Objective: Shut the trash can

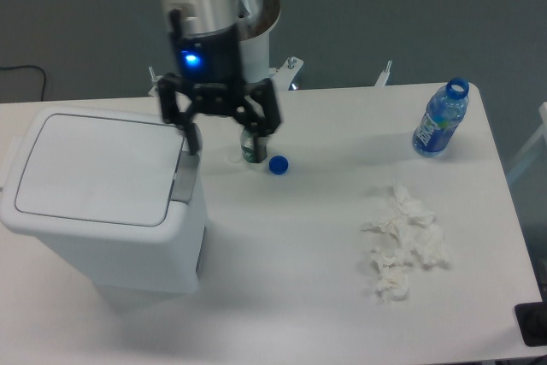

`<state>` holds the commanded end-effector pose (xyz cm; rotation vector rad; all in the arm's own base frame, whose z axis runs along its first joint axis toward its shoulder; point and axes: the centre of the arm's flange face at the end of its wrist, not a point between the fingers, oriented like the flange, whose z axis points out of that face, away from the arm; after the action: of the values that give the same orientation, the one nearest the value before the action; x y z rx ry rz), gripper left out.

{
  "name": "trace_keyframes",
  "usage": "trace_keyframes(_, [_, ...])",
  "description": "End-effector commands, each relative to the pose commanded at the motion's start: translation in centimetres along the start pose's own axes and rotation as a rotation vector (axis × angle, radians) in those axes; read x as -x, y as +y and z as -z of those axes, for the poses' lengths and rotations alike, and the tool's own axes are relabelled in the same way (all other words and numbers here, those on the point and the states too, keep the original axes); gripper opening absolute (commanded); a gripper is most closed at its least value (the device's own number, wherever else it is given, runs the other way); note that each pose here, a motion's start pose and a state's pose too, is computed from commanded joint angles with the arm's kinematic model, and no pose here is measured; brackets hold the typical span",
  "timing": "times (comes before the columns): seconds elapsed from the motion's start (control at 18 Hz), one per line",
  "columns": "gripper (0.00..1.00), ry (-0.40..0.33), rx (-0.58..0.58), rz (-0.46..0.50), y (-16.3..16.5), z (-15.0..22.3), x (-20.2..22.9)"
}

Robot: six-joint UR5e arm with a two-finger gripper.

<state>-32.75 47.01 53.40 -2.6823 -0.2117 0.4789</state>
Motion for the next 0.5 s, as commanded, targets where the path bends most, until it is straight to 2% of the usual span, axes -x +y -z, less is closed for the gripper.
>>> trace_keyframes(0.5, [1.00,-0.023,0.103,-0.356,6.6,-2.6,9.6])
